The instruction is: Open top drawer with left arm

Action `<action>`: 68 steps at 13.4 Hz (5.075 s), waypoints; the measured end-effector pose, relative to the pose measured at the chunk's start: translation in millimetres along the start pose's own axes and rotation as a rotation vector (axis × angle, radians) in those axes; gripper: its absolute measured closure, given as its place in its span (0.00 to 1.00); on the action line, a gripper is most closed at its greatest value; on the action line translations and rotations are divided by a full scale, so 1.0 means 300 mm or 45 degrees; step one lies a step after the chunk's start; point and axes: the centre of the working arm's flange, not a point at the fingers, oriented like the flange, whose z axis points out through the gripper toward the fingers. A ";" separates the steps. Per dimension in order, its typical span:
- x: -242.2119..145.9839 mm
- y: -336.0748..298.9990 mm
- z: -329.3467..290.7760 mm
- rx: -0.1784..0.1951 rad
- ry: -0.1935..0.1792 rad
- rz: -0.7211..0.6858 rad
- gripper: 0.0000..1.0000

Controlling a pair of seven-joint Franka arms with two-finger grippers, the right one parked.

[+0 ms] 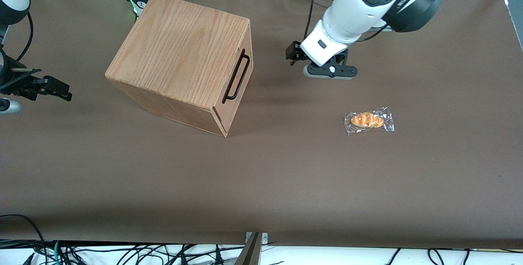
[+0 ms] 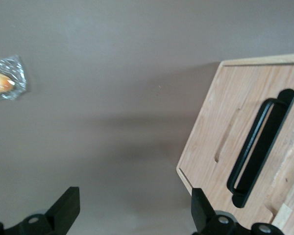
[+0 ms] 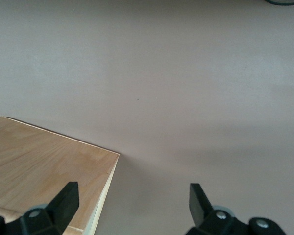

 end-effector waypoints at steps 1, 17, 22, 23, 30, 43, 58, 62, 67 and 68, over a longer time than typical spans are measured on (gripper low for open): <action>-0.009 0.023 0.017 -0.003 -0.001 0.008 0.00; 0.039 0.292 0.277 -0.137 -0.002 0.028 0.00; 0.050 0.326 0.343 -0.163 0.004 0.029 0.00; 0.053 0.328 0.360 -0.161 -0.002 0.028 0.00; 0.049 0.367 0.458 -0.161 -0.006 0.043 0.00; 0.049 0.374 0.529 -0.127 -0.022 0.056 0.00; 0.049 0.362 0.520 0.018 0.041 0.108 0.00; 0.059 0.346 0.506 0.054 0.037 0.109 0.00; 0.072 0.327 0.498 0.071 0.023 0.101 0.00; 0.077 0.320 0.496 0.074 0.020 0.102 0.00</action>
